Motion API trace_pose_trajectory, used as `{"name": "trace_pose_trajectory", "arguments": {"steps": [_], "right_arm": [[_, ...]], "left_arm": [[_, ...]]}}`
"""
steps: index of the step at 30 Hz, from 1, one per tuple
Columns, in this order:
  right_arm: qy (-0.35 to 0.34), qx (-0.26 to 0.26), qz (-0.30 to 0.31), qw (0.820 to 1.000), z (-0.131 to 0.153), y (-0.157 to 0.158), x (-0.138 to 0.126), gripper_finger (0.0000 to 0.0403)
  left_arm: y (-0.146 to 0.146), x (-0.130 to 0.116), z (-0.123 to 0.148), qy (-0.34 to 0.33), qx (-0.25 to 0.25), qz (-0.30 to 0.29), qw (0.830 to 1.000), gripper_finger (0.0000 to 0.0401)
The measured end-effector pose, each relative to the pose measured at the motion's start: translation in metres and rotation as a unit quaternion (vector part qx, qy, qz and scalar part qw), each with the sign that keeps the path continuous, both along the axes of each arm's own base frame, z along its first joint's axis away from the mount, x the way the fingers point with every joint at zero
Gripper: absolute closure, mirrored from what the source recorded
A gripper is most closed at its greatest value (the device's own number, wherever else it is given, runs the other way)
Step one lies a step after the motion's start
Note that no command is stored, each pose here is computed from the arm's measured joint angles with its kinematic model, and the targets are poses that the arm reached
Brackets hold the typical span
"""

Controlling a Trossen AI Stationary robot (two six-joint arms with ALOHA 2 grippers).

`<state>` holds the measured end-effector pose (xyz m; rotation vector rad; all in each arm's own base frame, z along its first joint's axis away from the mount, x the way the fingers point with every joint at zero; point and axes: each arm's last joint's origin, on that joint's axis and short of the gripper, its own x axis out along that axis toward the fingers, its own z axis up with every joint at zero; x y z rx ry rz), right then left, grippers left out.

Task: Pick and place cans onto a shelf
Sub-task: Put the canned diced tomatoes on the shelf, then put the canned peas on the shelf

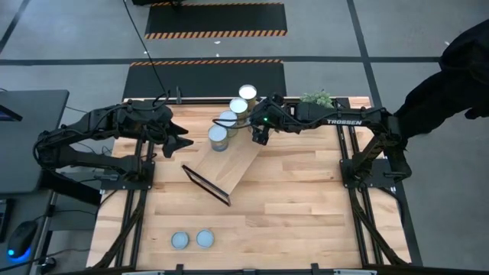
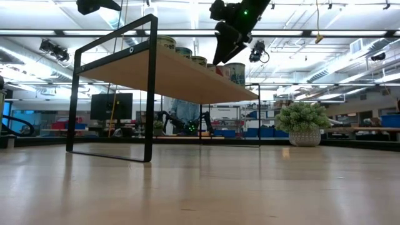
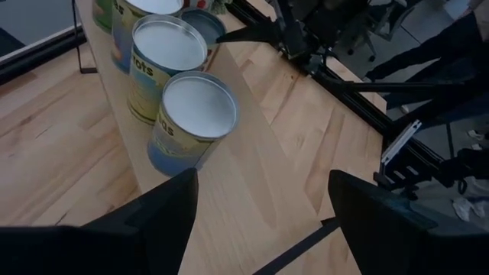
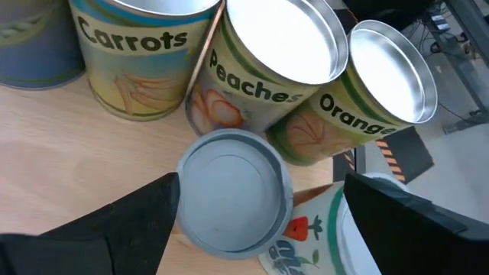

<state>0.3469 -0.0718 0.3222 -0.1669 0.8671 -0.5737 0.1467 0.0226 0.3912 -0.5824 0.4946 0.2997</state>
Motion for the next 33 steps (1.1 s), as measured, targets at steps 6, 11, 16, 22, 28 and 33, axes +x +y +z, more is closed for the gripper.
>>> {"name": "trace_pose_trajectory", "arguments": {"steps": [6, 11, 16, 22, 28, 33], "right_arm": [[-0.022, -0.009, 0.003, 1.000, 0.016, 0.005, 0.002, 0.0025], [-0.070, -0.001, 0.047, 0.996, 0.045, 0.027, 0.008, 0.0025], [-0.098, 0.039, 0.093, 0.990, 0.053, 0.056, 0.011, 0.0025], [-0.115, 0.072, 0.123, 0.983, 0.053, 0.102, 0.009, 0.0025], [-0.120, 0.081, 0.110, 0.983, 0.051, 0.141, 0.001, 0.0030], [-0.107, 0.109, 0.089, 0.984, 0.046, 0.157, -0.008, 0.0030]], "left_arm": [[-0.001, 0.001, 0.001, -0.004, 0.004, -0.028, 1.000, 0.0102], [-0.008, 0.003, 0.004, -0.029, 0.020, -0.128, 0.991, 0.0102], [-0.023, 0.004, 0.005, -0.034, 0.034, -0.201, 0.978, 0.0102], [-0.050, 0.002, 0.005, -0.032, 0.027, -0.249, 0.968, 0.0109], [-0.080, 0.006, 0.004, -0.036, 0.008, -0.270, 0.962, 0.0115], [-0.109, 0.017, -0.003, -0.022, 0.004, -0.288, 0.957, 0.0115]]}}
